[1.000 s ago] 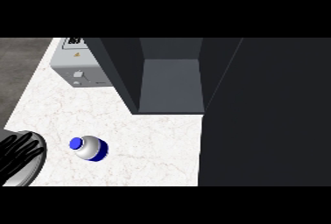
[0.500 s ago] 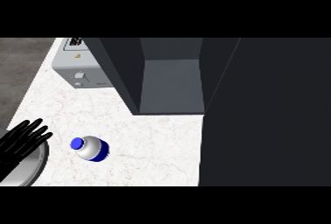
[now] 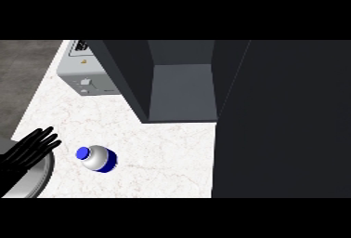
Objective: Pick up the bottled water, place it into the cabinet and close the cabinet
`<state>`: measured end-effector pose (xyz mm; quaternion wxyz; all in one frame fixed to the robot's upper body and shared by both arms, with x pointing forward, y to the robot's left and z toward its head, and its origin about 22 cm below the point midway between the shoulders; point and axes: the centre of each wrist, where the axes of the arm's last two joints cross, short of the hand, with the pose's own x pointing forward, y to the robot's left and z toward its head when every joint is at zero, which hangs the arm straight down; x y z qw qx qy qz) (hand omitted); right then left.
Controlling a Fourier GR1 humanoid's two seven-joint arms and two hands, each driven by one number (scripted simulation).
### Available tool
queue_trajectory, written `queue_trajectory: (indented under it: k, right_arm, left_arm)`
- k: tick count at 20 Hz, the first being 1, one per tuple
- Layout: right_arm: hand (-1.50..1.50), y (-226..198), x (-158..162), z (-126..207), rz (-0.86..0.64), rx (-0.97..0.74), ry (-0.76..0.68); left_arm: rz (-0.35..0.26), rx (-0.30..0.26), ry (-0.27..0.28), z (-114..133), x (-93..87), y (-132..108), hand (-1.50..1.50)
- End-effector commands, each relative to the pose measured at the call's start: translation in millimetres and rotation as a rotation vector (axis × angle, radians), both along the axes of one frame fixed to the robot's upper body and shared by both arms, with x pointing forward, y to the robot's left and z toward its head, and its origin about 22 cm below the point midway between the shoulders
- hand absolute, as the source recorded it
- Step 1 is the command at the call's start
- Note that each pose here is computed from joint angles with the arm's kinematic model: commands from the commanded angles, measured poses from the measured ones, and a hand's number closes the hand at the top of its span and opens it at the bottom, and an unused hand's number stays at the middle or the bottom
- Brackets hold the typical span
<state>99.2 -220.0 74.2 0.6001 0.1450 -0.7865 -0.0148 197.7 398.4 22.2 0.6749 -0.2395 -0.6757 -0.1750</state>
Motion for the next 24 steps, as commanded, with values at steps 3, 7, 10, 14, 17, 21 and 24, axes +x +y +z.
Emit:
queue_trajectory:
  k: [3, 7, 10, 14, 17, 21, 24]
  right_arm:
    - [-1.5, -7, -6, -5, 0.012, 0.018, 0.005]
    - [-1.5, -5, 0, -9, 0.036, 0.001, 0.013]
    - [-1.5, 4, 0, -2, 0.041, 0.022, -0.016]
    - [-1.5, -1, -1, 0, 0.04, 0.006, -0.018]
    - [-1.5, -3, -2, -6, 0.059, 0.009, -0.008]
    - [-1.5, 5, 1, -10, 0.062, 0.013, -0.003]
    - [-1.5, 1, -7, -15, 0.037, 0.029, 0.014]
  left_arm:
    - [-0.024, -0.013, 0.063, -21, 25.7, 3, -1.5]
    - [0.024, -0.019, 0.103, -34, 33.1, -14, -1.5]
    - [0.033, -0.016, 0.15, -47, 20.4, -16, -1.5]
    - [0.047, -0.021, 0.191, -57, 13.8, -20, -1.5]
    - [0.054, -0.034, 0.22, -65, 1.8, -18, -1.5]
    - [0.019, -0.064, 0.244, -77, 15.7, -29, -1.5]
    - [-0.006, -0.087, 0.249, -92, 34.6, -29, -1.5]
